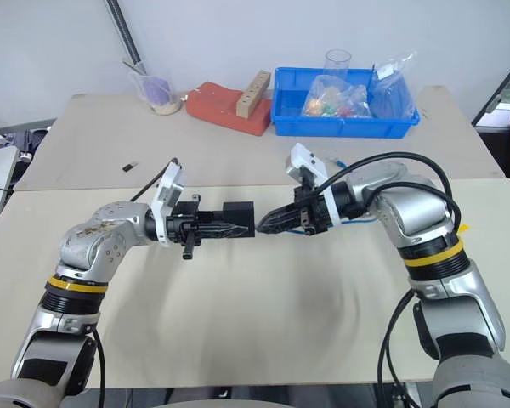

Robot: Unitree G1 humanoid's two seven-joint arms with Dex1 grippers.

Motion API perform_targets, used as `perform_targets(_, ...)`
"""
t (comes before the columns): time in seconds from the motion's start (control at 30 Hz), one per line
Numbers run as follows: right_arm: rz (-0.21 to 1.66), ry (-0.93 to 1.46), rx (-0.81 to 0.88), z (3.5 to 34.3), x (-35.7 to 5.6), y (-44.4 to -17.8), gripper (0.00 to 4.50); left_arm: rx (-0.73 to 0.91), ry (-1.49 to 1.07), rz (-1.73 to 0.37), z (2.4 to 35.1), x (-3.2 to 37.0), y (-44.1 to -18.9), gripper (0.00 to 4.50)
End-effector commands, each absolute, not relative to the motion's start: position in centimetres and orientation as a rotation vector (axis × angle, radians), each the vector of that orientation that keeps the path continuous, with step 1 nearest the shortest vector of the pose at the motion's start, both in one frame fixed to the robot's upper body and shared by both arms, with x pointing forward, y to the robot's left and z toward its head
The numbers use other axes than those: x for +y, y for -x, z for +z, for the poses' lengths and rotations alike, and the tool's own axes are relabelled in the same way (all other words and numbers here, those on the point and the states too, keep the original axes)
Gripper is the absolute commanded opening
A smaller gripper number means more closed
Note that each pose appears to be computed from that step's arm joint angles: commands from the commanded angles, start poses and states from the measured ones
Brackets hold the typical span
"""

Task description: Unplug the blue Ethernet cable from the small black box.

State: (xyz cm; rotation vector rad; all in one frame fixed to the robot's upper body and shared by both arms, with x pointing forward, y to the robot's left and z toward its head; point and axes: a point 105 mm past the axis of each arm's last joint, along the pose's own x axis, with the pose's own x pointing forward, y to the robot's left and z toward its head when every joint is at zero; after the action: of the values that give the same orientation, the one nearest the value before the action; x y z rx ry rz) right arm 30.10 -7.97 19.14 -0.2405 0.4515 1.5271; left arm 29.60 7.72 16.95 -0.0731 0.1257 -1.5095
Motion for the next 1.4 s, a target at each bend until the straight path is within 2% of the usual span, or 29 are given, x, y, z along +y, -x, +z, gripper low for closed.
perform_targets(0.03,1.578,0.257,0.408,20.5,-7.2,-29.6,0.02,0.081,0.051,-1.563,17.9,6.9,-28.8,0.58)
perform_targets(0.2,1.582,0.334,0.419,19.7,-7.9,-29.3,0.02,0.074,0.049,-1.547,18.2,7.3,-28.9,0.58)
perform_targets(0.5,1.392,0.404,0.536,15.7,-14.9,-29.4,0.02,0.108,0.007,-1.462,17.8,10.5,-28.8,0.58)
perform_targets(0.67,1.246,0.546,0.448,12.2,-15.1,-31.1,0.02,0.070,-0.025,-1.330,16.4,11.1,-30.2,0.58)
perform_targets(0.73,1.234,0.538,0.442,11.6,-15.1,-31.2,1.02,0.049,-0.036,-1.290,16.1,11.1,-30.7,0.58)
perform_targets(0.9,1.236,0.522,0.410,12.5,-15.2,-30.7,2.74,0.011,-0.039,-1.200,16.0,11.6,-31.7,0.58)
perform_targets(1.07,1.186,0.447,0.231,16.9,-13.7,-30.3,4.47,-0.032,-0.086,-0.955,15.2,14.5,-34.3,0.58)
perform_targets(1.23,1.094,0.275,0.073,21.1,-10.6,-29.5,4.47,-0.077,-0.085,-0.696,13.7,17.0,-36.7,0.58)
perform_targets(1.4,1.006,0.257,0.047,20.7,-9.6,-29.2,4.47,-0.089,-0.075,-0.552,10.5,17.2,-37.8,0.58)
